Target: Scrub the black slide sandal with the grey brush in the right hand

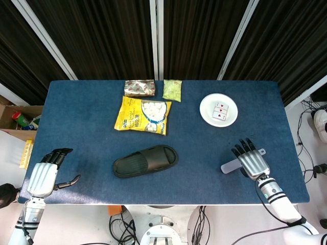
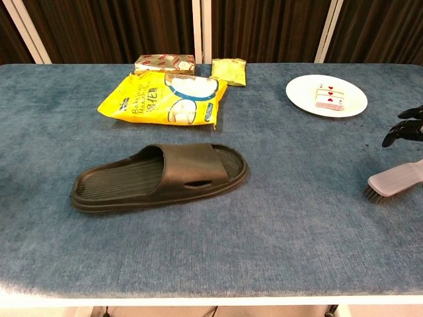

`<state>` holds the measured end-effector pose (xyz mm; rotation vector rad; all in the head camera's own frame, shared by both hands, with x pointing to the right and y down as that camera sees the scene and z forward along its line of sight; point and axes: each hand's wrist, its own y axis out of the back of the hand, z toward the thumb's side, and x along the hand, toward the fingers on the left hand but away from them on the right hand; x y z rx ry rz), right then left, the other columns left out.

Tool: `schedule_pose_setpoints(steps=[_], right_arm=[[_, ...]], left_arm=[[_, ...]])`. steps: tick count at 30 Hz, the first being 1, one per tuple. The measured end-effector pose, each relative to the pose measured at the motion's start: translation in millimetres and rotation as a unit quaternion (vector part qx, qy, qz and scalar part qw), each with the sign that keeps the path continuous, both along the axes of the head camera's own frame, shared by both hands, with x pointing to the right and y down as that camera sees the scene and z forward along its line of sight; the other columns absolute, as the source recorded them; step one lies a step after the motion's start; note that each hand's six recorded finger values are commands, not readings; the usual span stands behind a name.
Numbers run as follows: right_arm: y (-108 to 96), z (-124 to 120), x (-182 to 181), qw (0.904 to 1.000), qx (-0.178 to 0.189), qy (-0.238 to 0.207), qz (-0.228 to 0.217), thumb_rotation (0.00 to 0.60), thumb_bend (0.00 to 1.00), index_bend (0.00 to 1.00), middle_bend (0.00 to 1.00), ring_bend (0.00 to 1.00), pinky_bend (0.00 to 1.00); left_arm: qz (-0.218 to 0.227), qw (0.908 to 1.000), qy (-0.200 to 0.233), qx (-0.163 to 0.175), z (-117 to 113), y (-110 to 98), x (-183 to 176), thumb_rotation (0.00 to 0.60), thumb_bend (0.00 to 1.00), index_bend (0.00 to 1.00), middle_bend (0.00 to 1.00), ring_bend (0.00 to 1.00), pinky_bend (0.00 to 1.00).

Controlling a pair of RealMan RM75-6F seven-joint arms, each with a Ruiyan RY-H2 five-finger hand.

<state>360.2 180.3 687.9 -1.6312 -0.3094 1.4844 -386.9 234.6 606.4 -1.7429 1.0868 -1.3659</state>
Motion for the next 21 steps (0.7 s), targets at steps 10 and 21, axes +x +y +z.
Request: schedule_pose_setpoints(steps=[10,21], right_arm=[[1.4,3.2,-1.5,1.0000,-0.001,-0.004,-0.005,0.600,0.25,0.36,0.24,0.05,0.10],[2.0,6.7,-6.5,0.9999,-0.006,-0.002,-0.013,0.600,0.25,0.45,0.26,0.05,0.11]], left_arm=[[-0.001,1.0000,0.000,-0.002,1.6,0.6,-1.4,0.368,0.18,0.19,0.20,0.17,0.29],[-0.003,1.0000,-0.001,-0.003,1.3,0.5,-2.5,0.370,0.18,0.19,0.20,0.17,0.29]])
